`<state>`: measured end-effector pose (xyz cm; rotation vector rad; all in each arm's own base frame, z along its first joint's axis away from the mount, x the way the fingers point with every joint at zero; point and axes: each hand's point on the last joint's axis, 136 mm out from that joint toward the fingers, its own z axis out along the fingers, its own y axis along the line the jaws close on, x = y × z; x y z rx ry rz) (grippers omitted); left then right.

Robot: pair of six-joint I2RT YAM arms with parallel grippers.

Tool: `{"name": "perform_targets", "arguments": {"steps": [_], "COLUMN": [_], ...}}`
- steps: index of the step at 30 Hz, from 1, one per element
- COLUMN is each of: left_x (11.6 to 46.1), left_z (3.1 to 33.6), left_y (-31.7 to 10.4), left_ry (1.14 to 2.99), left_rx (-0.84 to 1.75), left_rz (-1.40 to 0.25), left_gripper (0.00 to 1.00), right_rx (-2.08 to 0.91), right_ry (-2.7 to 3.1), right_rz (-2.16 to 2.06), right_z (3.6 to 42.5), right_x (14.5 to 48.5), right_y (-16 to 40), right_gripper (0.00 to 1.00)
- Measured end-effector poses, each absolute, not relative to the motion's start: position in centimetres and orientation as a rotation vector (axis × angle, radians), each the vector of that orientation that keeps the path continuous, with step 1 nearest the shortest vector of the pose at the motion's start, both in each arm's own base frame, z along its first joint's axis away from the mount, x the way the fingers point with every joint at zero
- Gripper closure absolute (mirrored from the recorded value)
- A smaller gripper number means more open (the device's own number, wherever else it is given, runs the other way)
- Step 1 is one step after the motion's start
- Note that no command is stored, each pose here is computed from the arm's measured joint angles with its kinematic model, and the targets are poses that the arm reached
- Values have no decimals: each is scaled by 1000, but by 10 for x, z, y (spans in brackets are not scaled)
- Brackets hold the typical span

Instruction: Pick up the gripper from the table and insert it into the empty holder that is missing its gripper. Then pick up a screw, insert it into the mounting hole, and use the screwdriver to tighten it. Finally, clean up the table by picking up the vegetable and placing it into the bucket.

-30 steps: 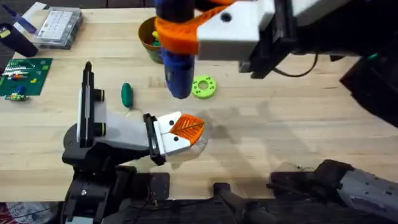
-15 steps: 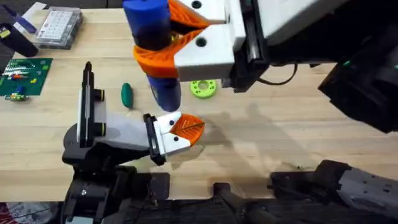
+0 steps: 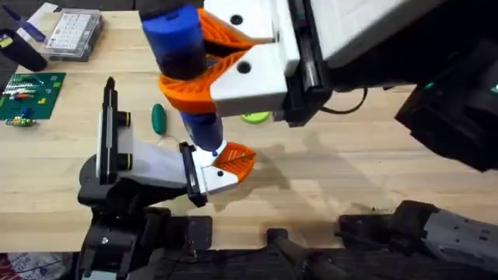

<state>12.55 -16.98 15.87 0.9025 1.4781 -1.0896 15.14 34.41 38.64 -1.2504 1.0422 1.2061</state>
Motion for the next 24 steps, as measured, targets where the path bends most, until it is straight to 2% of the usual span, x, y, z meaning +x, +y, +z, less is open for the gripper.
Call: {"name": "perform_targets", "arguments": {"steps": [24], "left_x": [125], "left_z": [159], "left_y": [-170], "left_ry": [1478], "left_rx": [903], "left_rz": [-1090], "left_gripper": [985], "right_rx": [-1273], "right_ry": [1100], "right_rz": [1211], "right_z": [366], "right_x": [160], "right_y": [354], "right_gripper": [953]}}
